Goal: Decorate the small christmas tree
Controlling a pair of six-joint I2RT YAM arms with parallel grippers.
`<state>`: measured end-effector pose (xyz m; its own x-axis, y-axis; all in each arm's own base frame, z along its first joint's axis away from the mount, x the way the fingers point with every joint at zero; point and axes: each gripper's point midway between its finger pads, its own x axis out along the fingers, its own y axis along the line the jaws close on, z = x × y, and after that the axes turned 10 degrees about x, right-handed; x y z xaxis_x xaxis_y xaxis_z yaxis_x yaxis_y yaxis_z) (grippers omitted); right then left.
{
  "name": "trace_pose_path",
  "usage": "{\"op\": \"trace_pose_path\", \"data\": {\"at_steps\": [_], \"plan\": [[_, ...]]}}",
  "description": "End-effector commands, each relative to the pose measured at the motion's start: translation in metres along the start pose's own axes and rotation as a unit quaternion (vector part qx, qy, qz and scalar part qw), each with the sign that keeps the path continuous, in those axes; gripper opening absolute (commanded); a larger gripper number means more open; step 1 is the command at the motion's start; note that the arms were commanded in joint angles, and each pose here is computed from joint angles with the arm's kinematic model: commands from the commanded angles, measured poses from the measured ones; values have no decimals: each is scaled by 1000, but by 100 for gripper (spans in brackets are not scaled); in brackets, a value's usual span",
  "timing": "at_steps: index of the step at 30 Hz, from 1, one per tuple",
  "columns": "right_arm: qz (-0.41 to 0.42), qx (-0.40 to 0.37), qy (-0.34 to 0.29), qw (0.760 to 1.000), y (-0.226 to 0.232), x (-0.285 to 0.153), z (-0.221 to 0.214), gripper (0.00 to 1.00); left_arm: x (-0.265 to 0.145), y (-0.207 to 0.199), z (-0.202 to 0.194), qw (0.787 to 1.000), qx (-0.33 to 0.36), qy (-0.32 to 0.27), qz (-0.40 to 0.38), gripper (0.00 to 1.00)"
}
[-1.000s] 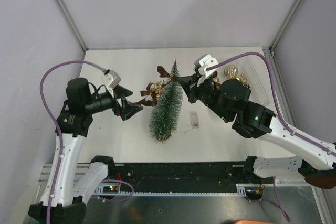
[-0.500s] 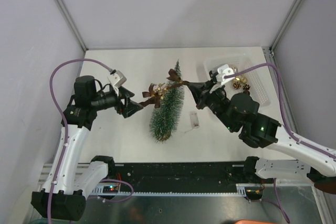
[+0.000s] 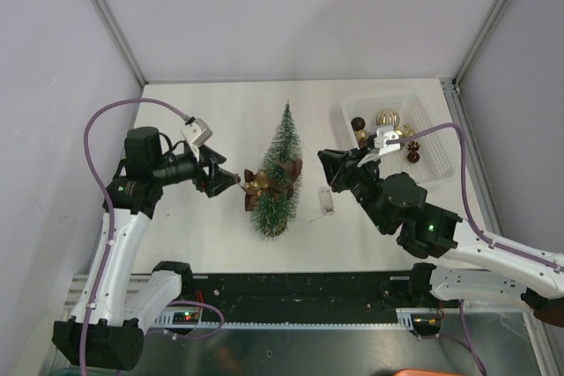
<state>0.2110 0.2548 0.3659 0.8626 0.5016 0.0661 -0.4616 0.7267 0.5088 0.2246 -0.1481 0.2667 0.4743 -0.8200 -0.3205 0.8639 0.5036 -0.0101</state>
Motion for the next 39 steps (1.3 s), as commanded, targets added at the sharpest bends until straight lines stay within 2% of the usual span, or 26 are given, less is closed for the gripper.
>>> {"op": "trace_pose_path", "data": {"at_steps": [1, 7, 14, 21, 24, 26, 29, 34, 39], "plan": [[-16, 42, -27, 999, 2, 7, 6, 22, -3, -2, 9, 1000, 17, -16, -4, 78], [-23, 37, -24, 999, 0, 11, 0, 22, -4, -3, 13, 1000, 18, -19, -3, 77], [-20, 39, -35, 998, -2, 2, 13, 23, -2, -3, 15, 1000, 5, -21, -12, 77], [-24, 27, -72, 997, -12, -17, 46, 34, -7, -5, 32, 999, -6, -34, -4, 83], [-62, 17, -86, 994, -29, -24, 55, 45, -16, -7, 51, 999, 4, -51, 8, 90], [-105, 13, -98, 990, -48, -27, 60, 53, -22, -6, 61, 998, 15, -58, 25, 97], [-170, 0, -88, 982, -84, -24, 56, 63, -31, 0, 73, 996, 23, -64, 60, 99], [-261, 50, -45, 963, -168, -2, 49, 67, -37, 10, 94, 994, 1, -68, 88, 100], [-359, 106, 14, 927, -266, 24, 28, 72, -34, 38, 101, 990, -37, -47, 125, 100]]}}
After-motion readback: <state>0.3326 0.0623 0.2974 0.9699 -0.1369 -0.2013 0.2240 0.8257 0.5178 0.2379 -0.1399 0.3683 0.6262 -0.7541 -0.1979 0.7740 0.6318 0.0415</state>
